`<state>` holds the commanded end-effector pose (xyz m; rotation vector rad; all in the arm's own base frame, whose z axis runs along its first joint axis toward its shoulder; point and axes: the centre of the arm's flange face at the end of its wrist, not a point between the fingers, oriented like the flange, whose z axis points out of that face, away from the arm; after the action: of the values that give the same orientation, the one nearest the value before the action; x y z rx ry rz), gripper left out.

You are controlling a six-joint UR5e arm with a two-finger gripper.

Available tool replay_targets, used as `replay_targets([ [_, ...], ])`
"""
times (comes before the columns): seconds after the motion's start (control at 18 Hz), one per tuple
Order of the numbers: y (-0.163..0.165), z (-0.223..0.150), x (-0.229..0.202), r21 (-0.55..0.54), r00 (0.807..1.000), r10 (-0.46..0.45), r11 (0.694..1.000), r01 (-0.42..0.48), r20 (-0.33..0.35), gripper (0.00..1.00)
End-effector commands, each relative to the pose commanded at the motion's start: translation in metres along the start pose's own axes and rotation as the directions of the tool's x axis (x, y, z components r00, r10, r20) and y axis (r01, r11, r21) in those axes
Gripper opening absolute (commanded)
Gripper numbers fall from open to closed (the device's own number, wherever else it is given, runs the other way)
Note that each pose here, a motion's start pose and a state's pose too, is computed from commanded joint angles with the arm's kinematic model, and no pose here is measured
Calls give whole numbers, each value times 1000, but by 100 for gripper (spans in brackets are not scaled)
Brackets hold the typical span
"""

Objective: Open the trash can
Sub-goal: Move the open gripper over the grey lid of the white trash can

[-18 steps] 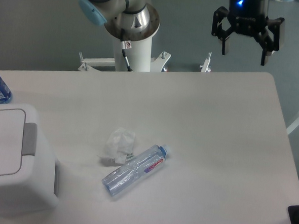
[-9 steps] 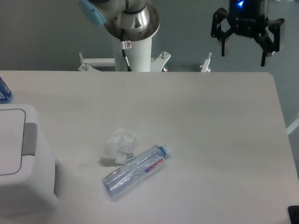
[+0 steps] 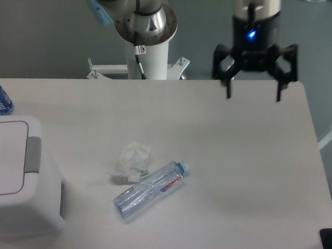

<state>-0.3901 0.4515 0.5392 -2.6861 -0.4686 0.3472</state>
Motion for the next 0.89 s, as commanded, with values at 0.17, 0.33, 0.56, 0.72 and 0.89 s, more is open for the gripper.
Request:
replay_targets([
  [0.17,-20,17,47,-12,995,-89,996,89,-48,100],
  [0.33,-32,21,88,-19,983,-166,986,165,-82,100],
  [0.56,-44,24,116,-11,926,-316,947,321,-205,100],
  [0.72,-48,22,144,-24,900,-337,938,345,-275,100],
  [0.89,-52,23,169,-29,906,-303,951,309,-295,100],
])
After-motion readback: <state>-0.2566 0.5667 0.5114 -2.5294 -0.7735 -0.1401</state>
